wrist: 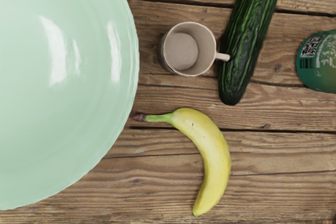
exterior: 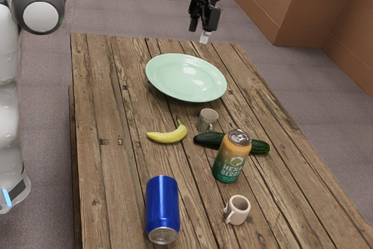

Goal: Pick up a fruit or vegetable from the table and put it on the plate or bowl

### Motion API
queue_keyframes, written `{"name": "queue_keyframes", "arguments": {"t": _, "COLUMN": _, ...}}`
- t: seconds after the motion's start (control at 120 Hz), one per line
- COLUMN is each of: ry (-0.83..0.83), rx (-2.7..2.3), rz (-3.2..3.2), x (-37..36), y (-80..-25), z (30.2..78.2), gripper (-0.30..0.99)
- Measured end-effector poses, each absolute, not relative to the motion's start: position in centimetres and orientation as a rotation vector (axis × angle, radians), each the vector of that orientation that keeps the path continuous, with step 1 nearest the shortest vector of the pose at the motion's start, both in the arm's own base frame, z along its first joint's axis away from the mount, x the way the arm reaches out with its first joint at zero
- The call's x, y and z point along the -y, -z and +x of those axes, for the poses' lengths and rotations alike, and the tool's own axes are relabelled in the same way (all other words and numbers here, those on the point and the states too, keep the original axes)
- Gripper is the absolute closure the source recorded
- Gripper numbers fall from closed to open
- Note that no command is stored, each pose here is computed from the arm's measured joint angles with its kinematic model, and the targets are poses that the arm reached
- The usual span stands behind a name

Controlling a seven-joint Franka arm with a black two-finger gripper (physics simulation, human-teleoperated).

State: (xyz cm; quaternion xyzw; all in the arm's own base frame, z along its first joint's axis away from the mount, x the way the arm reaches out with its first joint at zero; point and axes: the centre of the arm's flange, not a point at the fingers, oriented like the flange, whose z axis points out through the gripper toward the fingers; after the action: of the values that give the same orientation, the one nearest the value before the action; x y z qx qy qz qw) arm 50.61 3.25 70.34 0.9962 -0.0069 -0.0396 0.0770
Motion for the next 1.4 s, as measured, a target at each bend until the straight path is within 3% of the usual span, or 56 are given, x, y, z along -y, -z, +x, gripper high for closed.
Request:
{"name": "queue_keyframes", "arguments": {"t": 0.058, "ry": 0.144, "rx": 0.075, "rz": 2.986, "x": -0.6, "y": -68.5, "z": 48.2, "gripper": 0.00}}
{"name": "queue_keyframes", "arguments": {"t": 0.25, "ry": 0.097, "rx": -0.149, "rz": 2.997, "x": -4.6, "y": -63.4, "z": 45.5, "gripper": 0.00}}
{"name": "queue_keyframes", "arguments": {"t": 0.842, "ry": 0.099, "rx": -0.180, "rz": 3.061, "x": 2.6, "y": -52.2, "z": 48.6, "gripper": 0.02}}
{"name": "queue_keyframes", "arguments": {"t": 1.4, "ry": 0.175, "rx": -0.288, "rz": 3.038, "x": 2.9, "y": -44.8, "z": 51.2, "gripper": 0.04}}
